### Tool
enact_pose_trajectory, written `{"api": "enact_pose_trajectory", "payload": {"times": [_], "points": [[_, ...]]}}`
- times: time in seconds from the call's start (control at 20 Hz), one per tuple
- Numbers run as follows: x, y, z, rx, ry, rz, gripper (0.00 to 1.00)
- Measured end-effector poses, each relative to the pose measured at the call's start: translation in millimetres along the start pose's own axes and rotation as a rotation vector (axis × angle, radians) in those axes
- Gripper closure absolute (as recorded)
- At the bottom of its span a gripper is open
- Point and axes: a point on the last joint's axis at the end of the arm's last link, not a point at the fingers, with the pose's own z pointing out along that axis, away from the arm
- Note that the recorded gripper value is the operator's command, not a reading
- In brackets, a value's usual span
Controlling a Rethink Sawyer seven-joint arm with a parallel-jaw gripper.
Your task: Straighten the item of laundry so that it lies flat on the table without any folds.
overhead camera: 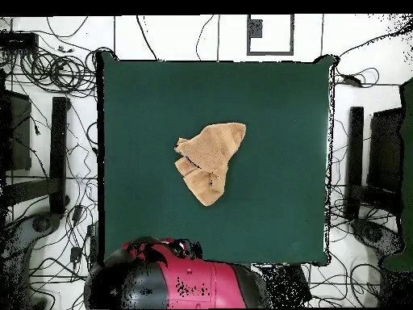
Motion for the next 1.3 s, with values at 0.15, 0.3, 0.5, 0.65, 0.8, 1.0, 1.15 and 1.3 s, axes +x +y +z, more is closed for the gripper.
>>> {"api": "enact_pose_trajectory", "payload": {"times": [0.15,0.3,0.5,0.65,0.8,1.0,1.15,1.3], "points": [[-6,-1,1,0.002,0.001,-0.002,0.0],[-16,-1,8,0.005,0.014,-0.008,0.0],[-32,2,24,0.013,0.039,-0.009,0.0],[-44,3,35,0.013,0.058,0.027,0.0],[-51,4,47,0.012,0.079,0.072,0.0],[-53,5,62,0.009,0.109,0.126,0.0],[-53,5,73,0.012,0.131,0.153,0.0],[-57,5,81,0.014,0.146,0.175,0.0]]}}
